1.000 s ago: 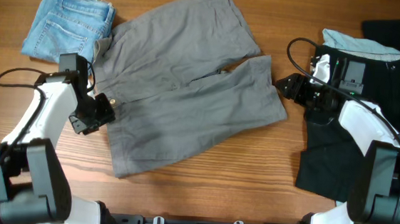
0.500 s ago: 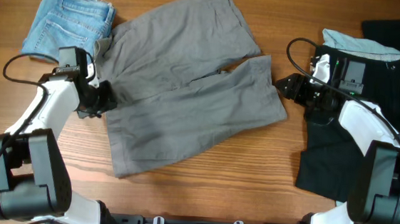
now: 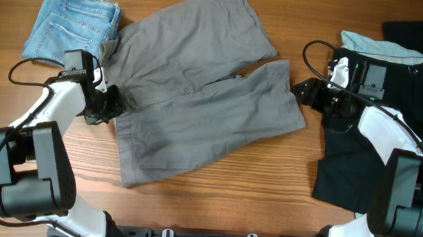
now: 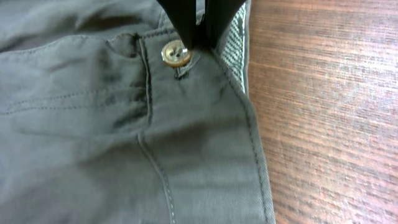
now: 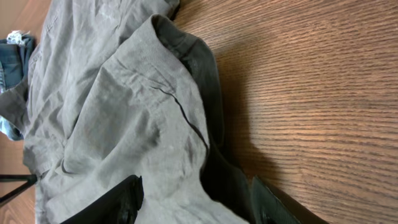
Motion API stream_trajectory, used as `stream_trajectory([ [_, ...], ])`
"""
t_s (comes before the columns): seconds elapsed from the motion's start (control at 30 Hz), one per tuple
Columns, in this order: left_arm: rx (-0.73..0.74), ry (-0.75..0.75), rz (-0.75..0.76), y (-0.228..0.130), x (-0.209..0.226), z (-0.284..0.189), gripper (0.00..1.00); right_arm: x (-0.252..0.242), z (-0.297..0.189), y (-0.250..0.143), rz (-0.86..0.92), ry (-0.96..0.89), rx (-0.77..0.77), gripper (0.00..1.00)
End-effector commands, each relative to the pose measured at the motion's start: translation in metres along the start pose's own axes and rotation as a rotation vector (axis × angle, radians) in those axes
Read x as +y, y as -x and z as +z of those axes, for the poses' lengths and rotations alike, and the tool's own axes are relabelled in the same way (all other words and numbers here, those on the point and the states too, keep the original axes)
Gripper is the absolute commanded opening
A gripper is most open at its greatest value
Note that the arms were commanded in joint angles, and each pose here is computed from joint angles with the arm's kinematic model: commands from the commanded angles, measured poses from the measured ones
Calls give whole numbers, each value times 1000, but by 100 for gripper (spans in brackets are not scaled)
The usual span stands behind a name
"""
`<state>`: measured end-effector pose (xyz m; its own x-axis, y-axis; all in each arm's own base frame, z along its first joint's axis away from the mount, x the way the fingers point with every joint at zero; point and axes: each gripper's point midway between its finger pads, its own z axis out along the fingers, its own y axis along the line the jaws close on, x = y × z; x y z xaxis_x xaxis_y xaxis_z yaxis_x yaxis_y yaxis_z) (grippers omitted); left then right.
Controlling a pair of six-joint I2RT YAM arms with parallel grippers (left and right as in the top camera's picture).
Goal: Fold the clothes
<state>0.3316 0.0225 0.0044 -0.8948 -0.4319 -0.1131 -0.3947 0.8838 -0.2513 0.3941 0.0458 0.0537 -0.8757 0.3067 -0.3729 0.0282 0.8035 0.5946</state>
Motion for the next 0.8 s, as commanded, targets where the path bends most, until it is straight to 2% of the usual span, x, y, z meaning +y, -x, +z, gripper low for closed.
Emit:
stream_trajectory([
  [0.0,-71,-52,5,21,-18,-29,4,8,-4,2,-32,28,-8,60],
  [0.2,-141,-75,-4,35,-26,-47,4,8,-4,2,-32,28,-8,60],
  [0.4,-308,-155,-57,77,-42,-58,4,8,-4,2,-32,27,-8,59],
  [0.47,-311,-151,-57,78,-42,-58,5,8,-4,2,-32,27,-8,59],
  [0.5,-306,-140,-61,76,-39,-57,14,8,-4,2,-34,22,-10,60],
  [0.53,-297,-124,-66,74,-36,-56,28,6,-4,3,-34,12,-12,61],
  [0.6,-247,-71,-82,61,-26,-51,41,1,-4,3,-31,-15,-15,64],
  [0.67,-162,-37,-88,40,-18,-46,45,-1,-4,-2,-22,-23,3,65],
  [0.77,9,11,-47,-3,-8,-43,44,-11,-5,-17,-9,-75,60,66],
])
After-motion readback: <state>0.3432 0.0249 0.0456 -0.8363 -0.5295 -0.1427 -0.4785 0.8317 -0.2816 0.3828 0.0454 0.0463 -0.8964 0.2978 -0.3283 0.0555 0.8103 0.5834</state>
